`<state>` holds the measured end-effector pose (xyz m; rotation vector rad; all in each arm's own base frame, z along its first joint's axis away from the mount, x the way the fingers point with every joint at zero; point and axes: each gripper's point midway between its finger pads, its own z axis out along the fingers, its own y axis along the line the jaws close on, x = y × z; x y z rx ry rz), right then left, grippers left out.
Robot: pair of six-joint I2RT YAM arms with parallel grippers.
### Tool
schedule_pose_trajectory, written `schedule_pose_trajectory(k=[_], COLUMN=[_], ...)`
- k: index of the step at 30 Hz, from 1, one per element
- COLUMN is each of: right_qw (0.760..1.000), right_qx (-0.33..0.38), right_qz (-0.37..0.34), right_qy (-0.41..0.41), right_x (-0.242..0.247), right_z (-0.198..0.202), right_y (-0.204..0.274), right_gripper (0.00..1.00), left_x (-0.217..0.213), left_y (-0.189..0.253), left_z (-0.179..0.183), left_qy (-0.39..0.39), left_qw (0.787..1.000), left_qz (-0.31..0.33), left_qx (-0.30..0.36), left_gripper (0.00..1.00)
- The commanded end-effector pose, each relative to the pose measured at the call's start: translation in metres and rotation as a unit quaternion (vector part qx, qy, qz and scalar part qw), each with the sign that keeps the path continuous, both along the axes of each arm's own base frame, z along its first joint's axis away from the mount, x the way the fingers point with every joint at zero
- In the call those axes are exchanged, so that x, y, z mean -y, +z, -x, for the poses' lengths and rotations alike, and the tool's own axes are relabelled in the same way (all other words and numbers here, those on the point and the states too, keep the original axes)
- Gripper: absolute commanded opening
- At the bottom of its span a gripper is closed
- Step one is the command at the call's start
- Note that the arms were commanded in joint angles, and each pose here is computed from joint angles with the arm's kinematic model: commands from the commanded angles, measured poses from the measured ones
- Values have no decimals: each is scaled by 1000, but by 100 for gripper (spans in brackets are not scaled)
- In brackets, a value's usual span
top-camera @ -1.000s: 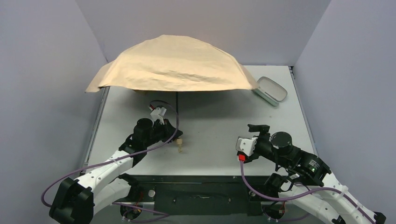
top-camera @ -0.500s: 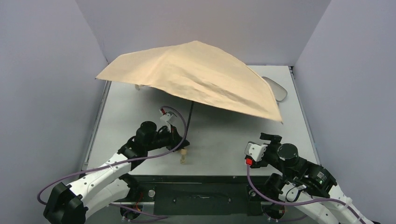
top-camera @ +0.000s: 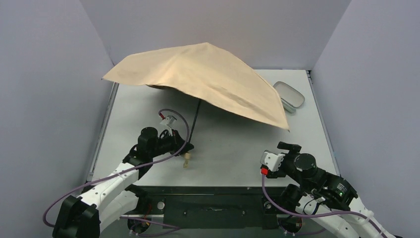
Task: Open the umbrella
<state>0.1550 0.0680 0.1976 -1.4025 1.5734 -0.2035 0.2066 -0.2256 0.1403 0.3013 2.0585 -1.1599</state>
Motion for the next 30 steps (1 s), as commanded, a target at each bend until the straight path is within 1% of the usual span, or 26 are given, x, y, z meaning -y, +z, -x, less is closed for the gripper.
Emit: schedule_pose_trajectory(k=[1,5,7,8,9,10,11,12,13,14,15,16,17,18,19,20,21,22,23,24,25,26,28,29,30], right_qw=[1000,999,999,999,1000,1000,999,998,995,992,987,981,974,966,956,947,935,925,911,904,888,878,855,836,823], right_qx=[1,-1,-3,-1,-1,2,-1,-1,-15,-8,-24,-16,-33,-32,-52,-53,-75,-75,-92,-101,-106,-103,-114,-121,-120], right_qz=[9,15,15,8,3,-22,-32,-65,-91,-122,-155,-187,-219,-248,-280,-307,-336,-362,-393,-406,-437,-456,-484,-508,-526], right_qy=[21,32,36,34,30,15,7,-7,-23,-30,-44,-48,-57,-60,-74,-77,-87,-84,-88,-91,-98,-102,-146,-171,-174], right_x=[-8,-12,-14,-16,-18,-21,-24,-30,-36,-43,-51,-58,-66,-73,-82,-89,-99,-106,-119,-128,-135,-137,-143,-145,-146], right_z=[-1,-2,-3,-5,-6,-10,-13,-16,-19,-25,-27,-33,-36,-40,-43,-47,-51,-55,-61,-67,-72,-77,-93,-104,-108], right_y=[4,1,0,2,3,8,11,19,22,33,38,50,56,66,72,81,87,101,109,114,125,139,144,154,168], right_gripper=[74,74,74,74,74,74,75,76,77,77,79,80,81,83,84,84,84,84,84,84,84,84,84,84,84], left_x=[-10,-2,6,7,10,12,14,15,17,19,21,23,27,30,33,36,39,41,43,45,46,46,45,45,45], left_y=[7,10,26,30,45,53,72,82,103,114,136,146,165,173,190,197,208,212,217,218,219,216,214,214,213], left_z=[-21,-12,-8,-7,-8,-9,-12,-14,-18,-20,-24,-26,-29,-30,-34,-35,-39,-40,-42,-43,-43,-44,-45,-45,-45], left_qy=[62,39,16,12,8,5,-1,-3,-6,-8,-12,-15,-21,-24,-23,-24,-23,-22,-20,-18,-17,-12,-8,-6,-3], left_qw=[997,999,999,999,998,997,995,993,990,987,982,980,976,974,970,969,967,966,966,966,966,967,968,968,969], left_qz=[41,32,33,31,38,42,49,52,57,61,68,73,81,85,91,96,106,111,118,121,125,125,128,130,130], left_qx=[-13,0,35,40,58,67,89,102,129,146,174,185,203,210,223,227,232,232,230,229,227,222,215,213,211], left_gripper=[0,0,0,0,0,0,0,0,0,0,0,0,0,0,0,0,0,0,0,0,0,0,0,0,0])
